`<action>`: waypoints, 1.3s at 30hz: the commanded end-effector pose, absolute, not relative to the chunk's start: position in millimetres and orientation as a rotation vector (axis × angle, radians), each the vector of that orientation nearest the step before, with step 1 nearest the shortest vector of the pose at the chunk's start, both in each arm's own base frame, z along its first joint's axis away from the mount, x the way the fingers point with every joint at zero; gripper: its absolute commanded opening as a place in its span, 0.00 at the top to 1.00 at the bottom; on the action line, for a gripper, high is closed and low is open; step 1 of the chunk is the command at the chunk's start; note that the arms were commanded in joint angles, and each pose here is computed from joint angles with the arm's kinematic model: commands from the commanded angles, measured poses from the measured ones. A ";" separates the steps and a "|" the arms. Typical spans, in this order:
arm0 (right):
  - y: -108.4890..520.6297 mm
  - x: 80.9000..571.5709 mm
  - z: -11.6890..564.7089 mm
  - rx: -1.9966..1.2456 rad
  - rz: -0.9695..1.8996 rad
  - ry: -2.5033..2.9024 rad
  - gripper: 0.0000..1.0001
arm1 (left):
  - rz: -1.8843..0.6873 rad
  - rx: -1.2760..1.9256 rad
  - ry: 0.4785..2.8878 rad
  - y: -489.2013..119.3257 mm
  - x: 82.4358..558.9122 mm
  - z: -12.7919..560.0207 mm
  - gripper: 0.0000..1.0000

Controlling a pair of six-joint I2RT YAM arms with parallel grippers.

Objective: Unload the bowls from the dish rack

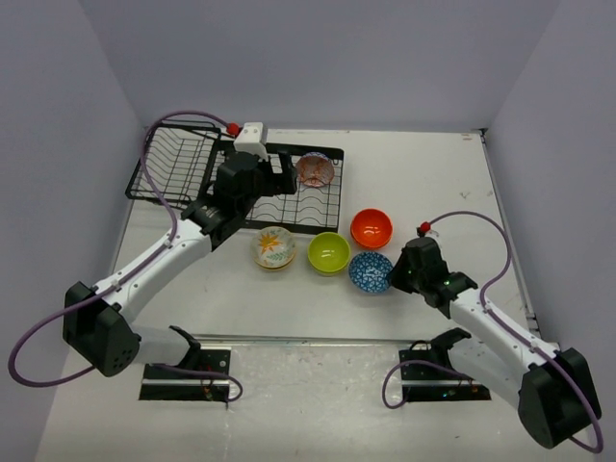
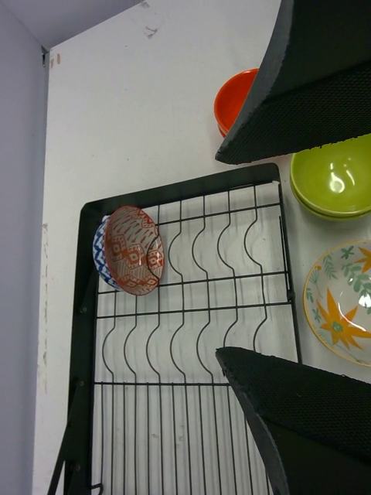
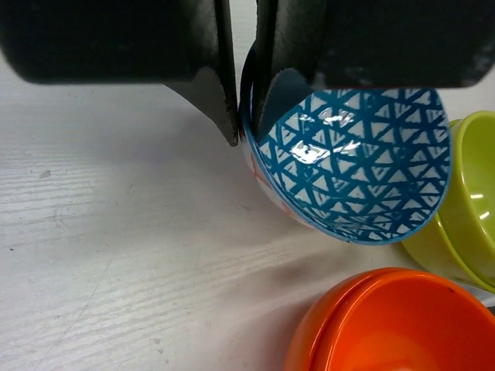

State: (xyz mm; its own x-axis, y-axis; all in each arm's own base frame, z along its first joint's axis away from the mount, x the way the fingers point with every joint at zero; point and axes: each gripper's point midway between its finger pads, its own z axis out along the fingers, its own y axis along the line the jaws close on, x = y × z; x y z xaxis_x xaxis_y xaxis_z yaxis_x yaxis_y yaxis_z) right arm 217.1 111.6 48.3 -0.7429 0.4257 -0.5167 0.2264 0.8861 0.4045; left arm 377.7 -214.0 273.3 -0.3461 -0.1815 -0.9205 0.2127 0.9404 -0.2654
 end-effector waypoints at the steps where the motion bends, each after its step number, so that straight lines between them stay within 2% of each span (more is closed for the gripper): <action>1: 119.1 235.4 65.8 0.497 0.462 2.330 0.84 | -0.473 -0.011 1.793 -218.0 389.2 309.3 0.00; 7: 115.8 231.3 80.8 0.484 0.462 2.300 0.61 | -0.476 -0.010 1.805 -216.1 395.7 301.9 0.00; 10: 110.4 228.4 97.3 0.476 0.451 2.273 0.57 | -0.493 0.007 1.810 -220.0 400.1 296.6 0.00; 13: 96.1 223.6 124.8 0.483 0.418 2.201 0.45 | -0.465 0.111 1.835 -230.3 409.8 287.6 0.00; 15: 88.6 218.3 151.8 0.472 0.431 2.129 0.41 | -0.381 0.245 1.847 -236.9 422.9 276.9 0.00; 19: 88.6 208.5 194.2 0.382 0.508 2.019 0.23 | -0.215 0.508 1.794 -242.7 445.6 261.9 0.00; 22: 93.7 202.8 217.8 0.324 0.576 1.954 0.20 | -0.105 0.805 1.628 -261.6 463.4 263.8 0.00; 23: 95.7 200.7 224.6 0.304 0.592 1.945 0.20 | -0.076 0.875 1.656 -265.3 470.4 243.8 0.00; 25: 97.0 197.9 230.1 0.264 0.596 1.943 0.20 | -0.024 0.952 1.636 -270.4 482.3 249.0 0.00; 26: 97.5 196.1 233.3 0.247 0.597 1.946 0.20 | 0.000 1.073 1.658 -274.8 485.4 223.5 0.00; 28: 97.1 195.6 236.6 0.224 0.588 1.941 0.20 | 0.052 1.142 1.609 -280.2 496.1 225.0 0.00; 34: 100.9 194.1 255.9 0.156 0.605 1.905 0.19 | 0.209 1.307 1.593 -284.4 532.1 172.7 0.00; 39: 104.5 192.8 266.3 0.112 0.630 1.862 0.18 | 0.235 1.364 1.533 -293.6 544.6 155.5 0.00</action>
